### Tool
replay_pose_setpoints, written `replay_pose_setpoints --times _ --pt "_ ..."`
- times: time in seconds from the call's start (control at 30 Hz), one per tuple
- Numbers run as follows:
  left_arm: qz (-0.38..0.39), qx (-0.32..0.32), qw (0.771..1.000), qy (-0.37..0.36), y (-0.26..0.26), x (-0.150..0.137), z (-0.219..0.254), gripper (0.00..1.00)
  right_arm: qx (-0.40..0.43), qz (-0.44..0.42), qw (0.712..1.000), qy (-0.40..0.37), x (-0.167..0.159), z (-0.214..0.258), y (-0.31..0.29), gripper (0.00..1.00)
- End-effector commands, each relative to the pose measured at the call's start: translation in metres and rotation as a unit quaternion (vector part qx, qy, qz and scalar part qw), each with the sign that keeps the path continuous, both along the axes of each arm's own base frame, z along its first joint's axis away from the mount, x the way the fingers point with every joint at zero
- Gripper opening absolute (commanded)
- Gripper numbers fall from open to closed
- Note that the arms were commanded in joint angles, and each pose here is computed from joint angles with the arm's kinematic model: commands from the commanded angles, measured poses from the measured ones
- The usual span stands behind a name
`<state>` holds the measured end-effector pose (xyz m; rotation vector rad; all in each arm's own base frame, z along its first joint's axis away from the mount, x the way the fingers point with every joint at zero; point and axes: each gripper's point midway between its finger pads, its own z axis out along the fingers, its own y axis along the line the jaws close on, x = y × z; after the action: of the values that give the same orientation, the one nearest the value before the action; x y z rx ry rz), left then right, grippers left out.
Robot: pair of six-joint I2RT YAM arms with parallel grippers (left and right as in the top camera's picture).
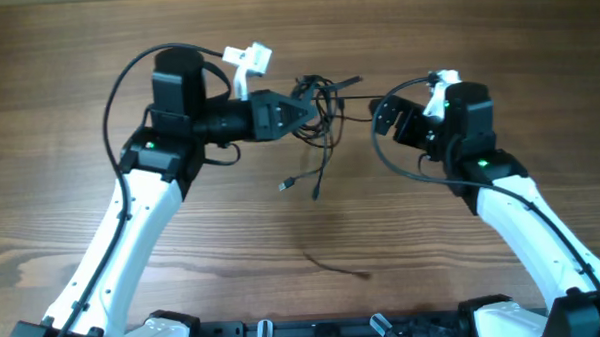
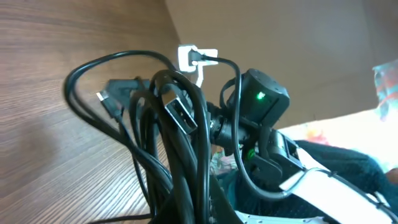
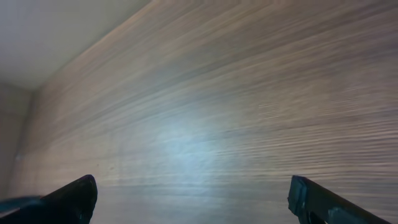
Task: Untangle cables
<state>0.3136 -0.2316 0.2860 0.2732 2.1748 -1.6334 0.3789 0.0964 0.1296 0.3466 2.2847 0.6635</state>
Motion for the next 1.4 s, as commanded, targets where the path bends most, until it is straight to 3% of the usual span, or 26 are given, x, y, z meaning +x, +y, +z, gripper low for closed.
replay_pose_setpoints --times 0.0,0.27,0.43,0.5,0.53,0.57,0.63,0.87,1.0,1.37 --pt "0.008 -0.022 0.999 -0.027 0.024 -0.001 0.029 0.04 -0.047 -0.095 0.994 0.037 0.0 -0.032 -0.074 1.0" --pt "0.019 -0.012 1.0 -0.004 0.025 0.0 0.021 0.04 -0.014 -0.04 0.999 0.0 0.006 -0.017 -0.073 1.0" --pt "0.032 -0.005 0.999 -0.006 0.026 0.005 0.018 0.04 -0.071 -0.072 0.995 0.007 0.005 -0.025 -0.097 1.0" --pt "0.037 -0.003 0.999 -0.005 0.027 0.006 0.018 0.04 -0.036 0.019 0.999 -0.023 0.003 -0.014 -0.067 1.0" --pt "0.05 -0.001 0.999 0.009 0.028 0.009 0.016 0.04 -0.004 0.119 0.991 -0.068 -0.003 0.002 -0.037 1.0" --pt "0.072 0.0 0.997 0.032 0.031 0.015 0.013 0.04 0.036 0.212 0.97 -0.114 -0.015 0.021 -0.008 1.0" --pt "0.115 -0.002 0.99 0.08 0.035 0.024 0.008 0.04 0.099 0.285 0.942 -0.144 -0.032 0.043 0.02 1.0" --pt "0.149 -0.028 0.974 0.171 0.033 0.027 0.007 0.04 0.161 0.254 0.951 -0.066 -0.035 0.043 0.068 1.0" --pt "0.167 -0.04 0.96 0.223 0.025 0.026 0.006 0.04 0.161 0.156 0.974 -0.026 -0.018 0.033 0.077 1.0" --pt "0.117 -0.038 0.962 0.245 -0.016 0.0 0.009 0.04 0.203 0.078 0.976 -0.004 0.0 0.027 0.09 1.0"
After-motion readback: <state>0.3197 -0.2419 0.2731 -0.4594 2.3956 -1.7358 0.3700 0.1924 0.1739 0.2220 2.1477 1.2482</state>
